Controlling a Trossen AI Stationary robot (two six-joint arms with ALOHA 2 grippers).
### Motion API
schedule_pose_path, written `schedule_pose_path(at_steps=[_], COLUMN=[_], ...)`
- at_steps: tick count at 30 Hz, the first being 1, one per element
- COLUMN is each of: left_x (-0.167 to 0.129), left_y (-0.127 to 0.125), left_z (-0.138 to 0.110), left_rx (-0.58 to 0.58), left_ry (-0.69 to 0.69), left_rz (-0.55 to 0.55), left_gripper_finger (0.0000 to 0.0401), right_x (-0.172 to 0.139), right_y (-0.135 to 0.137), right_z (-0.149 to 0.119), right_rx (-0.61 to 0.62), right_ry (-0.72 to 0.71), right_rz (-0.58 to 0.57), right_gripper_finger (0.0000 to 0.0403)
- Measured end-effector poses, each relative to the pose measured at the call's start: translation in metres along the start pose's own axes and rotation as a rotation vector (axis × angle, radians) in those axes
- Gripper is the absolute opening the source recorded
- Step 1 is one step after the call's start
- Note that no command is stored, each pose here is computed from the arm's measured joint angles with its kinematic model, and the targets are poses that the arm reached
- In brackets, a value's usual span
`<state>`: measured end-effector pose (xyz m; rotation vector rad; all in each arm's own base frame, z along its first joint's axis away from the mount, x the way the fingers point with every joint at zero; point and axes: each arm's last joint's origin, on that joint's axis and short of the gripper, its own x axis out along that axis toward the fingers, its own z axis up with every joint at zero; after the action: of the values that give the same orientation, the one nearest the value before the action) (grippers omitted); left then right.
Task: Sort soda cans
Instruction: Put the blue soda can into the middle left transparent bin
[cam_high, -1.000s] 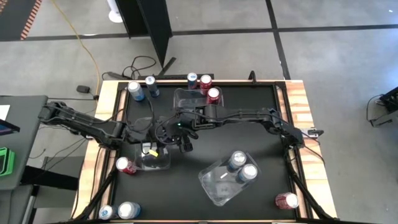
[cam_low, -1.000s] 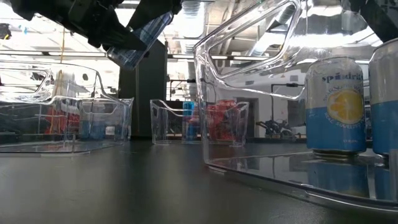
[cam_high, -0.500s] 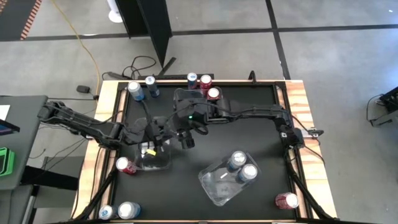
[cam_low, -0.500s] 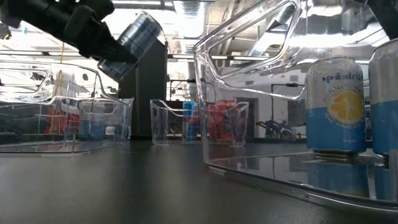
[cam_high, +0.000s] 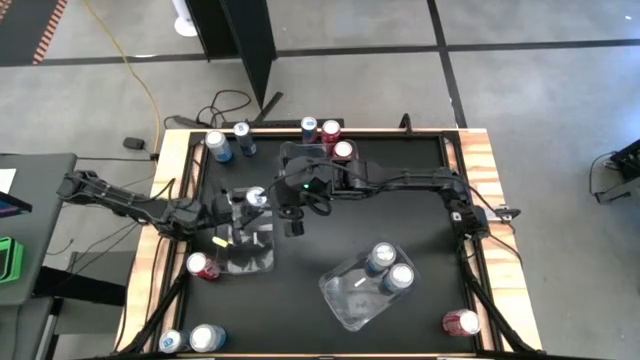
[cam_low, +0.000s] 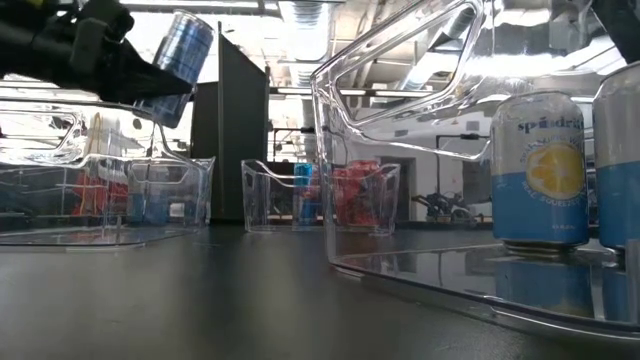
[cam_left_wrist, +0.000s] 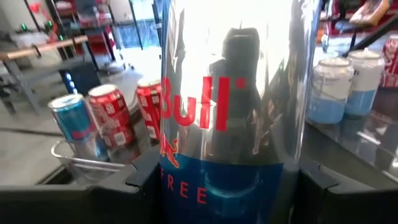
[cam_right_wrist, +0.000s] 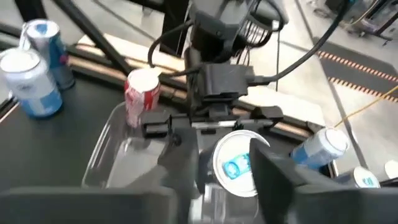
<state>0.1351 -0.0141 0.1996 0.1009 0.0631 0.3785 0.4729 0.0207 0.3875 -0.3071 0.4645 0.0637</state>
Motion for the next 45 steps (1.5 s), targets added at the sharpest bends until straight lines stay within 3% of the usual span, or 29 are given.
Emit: schedule_pose_path(at_steps=[4,6,18,27,33,45], left_x=[-0.004,-0.004,-0.003,-0.002,-0.002,0.0], left_y=[0.004,0.005,0.004,0.007,0.012,0.013], left_z=[-0.004,-0.003,-0.006,-0.018,-0.025,-0.031], left_rx=[0.002,-0.005,0.008,-0.001,-0.038,-0.02], left_ry=[-0.013,-0.025,0.002,-0.004,-0.09,-0.041], left_rz=[0.014,0.014,0.006,0.036,0.023,-0.007], left_gripper_finger=[0.0214,0.0214,0.0214,0.0214,0.0214,0.0214], right_x=[0.008,0.012,0.038,0.045,0.044,0.046], right_y=[-0.004,-0.007,-0.025,-0.022,-0.023,-0.022], right_z=[-0.003,-0.006,-0.039,-0.045,-0.041,-0.044], right_rx=[0.003,0.004,0.088,0.091,0.091,0.088], right_ry=[-0.042,-0.059,-0.057,-0.087,-0.117,-0.11], right_rz=[-0.024,-0.038,-0.09,-0.097,-0.105,-0.097], right_gripper_finger=[0.0037,0.0011,0.0002,0.0001,0.0,0.0])
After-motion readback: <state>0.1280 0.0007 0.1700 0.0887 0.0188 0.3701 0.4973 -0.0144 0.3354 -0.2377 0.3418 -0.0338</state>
